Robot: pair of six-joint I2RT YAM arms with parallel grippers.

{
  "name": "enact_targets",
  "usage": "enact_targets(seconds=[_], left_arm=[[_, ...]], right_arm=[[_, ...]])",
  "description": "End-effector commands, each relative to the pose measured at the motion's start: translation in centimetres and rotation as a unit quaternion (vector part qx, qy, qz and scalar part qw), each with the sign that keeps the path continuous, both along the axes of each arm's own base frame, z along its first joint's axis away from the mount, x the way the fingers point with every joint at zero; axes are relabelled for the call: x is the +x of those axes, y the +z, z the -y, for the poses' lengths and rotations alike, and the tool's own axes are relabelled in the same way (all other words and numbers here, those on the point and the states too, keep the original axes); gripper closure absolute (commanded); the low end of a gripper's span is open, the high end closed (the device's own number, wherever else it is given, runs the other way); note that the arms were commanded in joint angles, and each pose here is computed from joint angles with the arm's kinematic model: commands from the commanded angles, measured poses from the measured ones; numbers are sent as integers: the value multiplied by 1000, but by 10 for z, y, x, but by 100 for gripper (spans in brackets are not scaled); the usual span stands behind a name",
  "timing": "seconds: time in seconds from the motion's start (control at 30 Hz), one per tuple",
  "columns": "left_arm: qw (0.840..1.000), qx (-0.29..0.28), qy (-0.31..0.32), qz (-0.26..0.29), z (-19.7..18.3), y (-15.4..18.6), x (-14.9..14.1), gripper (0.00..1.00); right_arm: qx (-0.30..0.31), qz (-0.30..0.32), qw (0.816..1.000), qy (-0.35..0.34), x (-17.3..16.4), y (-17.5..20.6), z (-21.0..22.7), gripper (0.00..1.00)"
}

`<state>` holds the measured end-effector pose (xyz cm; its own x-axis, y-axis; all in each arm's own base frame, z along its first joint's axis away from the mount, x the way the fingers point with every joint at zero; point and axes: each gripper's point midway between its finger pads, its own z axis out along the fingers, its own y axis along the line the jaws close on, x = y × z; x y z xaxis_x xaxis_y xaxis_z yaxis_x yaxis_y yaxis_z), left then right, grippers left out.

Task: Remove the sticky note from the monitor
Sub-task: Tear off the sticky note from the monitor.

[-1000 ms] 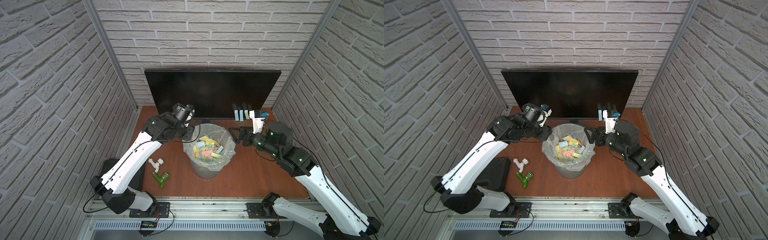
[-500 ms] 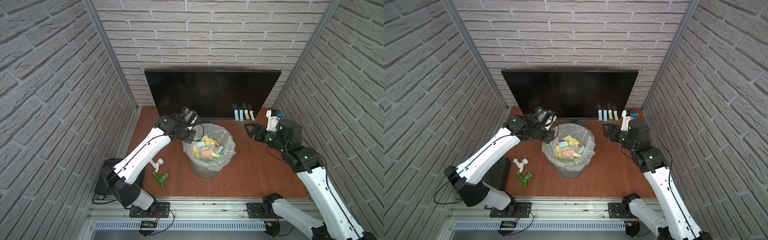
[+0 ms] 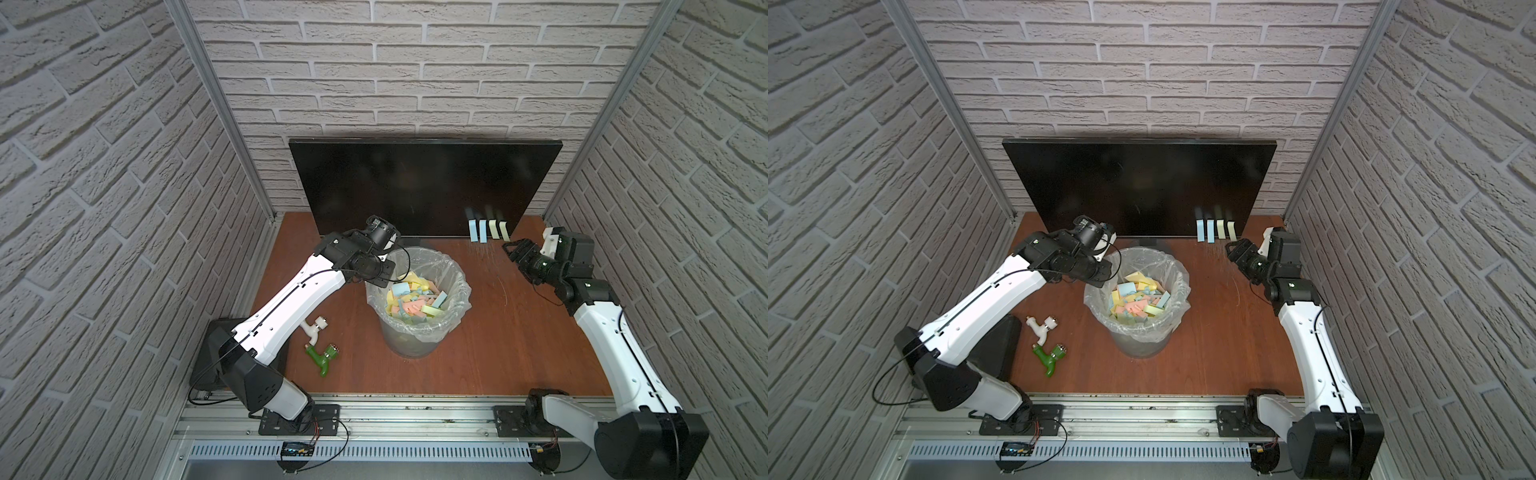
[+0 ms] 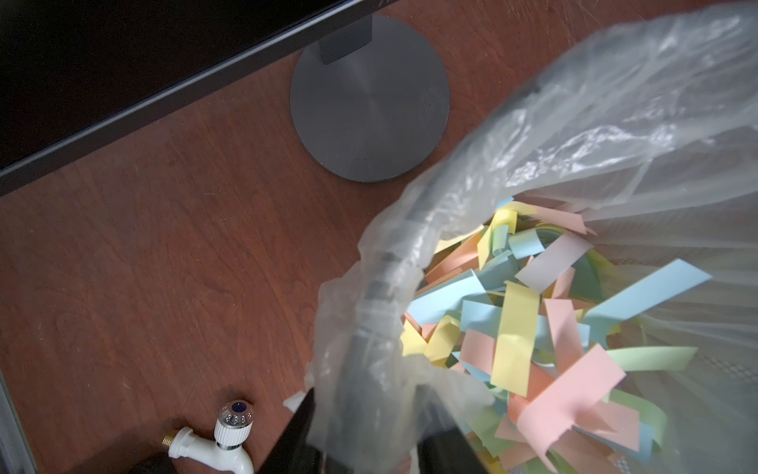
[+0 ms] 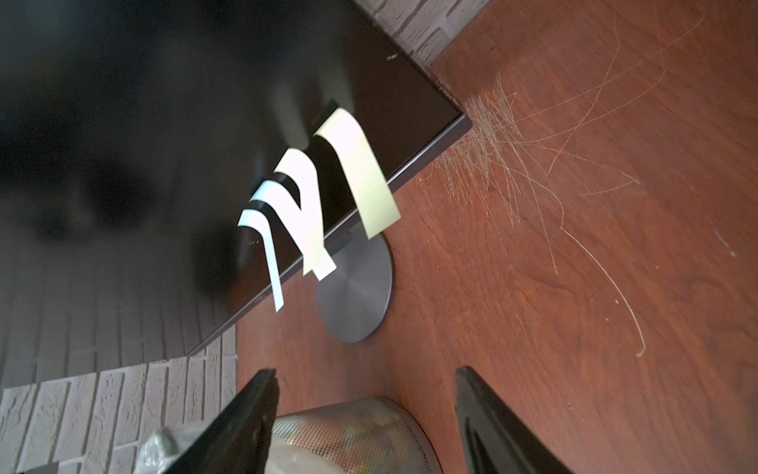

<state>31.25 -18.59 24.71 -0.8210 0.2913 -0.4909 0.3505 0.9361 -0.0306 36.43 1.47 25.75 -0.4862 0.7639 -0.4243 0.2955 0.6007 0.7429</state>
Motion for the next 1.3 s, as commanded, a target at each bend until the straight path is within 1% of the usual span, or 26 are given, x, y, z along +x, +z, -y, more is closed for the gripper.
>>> enact_targets(seconds=[0.0,0.27,0.43,0.53,0.67,0.83,1.0,1.07,1.17,1.2,1.27], left_arm=[[1000,-8,4,-2,4,-5,4,60],[1000,-10,3,-4,4,-7,4,60],[1000,-14,1,-2,6,-5,3,60],[1000,-15,1,-3,6,-5,3,60],[1000,-16,-1,-3,7,-5,3,60],[1000,-16,-2,-3,7,-5,2,60],[1000,-17,-2,-4,7,-6,2,60],[1000,-18,-2,-3,7,-5,2,60],[1000,-17,-2,-3,6,-5,1,60],[1000,-17,-1,-3,6,-6,1,60],[1000,-16,-1,-2,6,-6,1,60]], right_arm=[[46,62,997,-12,25,22,4,32],[66,81,994,-31,60,19,15,34],[69,81,994,-36,72,15,18,36],[68,82,993,-40,76,12,20,39],[72,90,993,-41,81,13,21,47],[69,95,992,-49,83,15,24,63],[74,95,992,-47,85,14,23,75],[76,97,991,-47,85,15,23,84],[77,100,991,-47,83,18,22,95],[76,101,991,-46,82,19,22,97],[74,103,991,-46,78,22,22,97]])
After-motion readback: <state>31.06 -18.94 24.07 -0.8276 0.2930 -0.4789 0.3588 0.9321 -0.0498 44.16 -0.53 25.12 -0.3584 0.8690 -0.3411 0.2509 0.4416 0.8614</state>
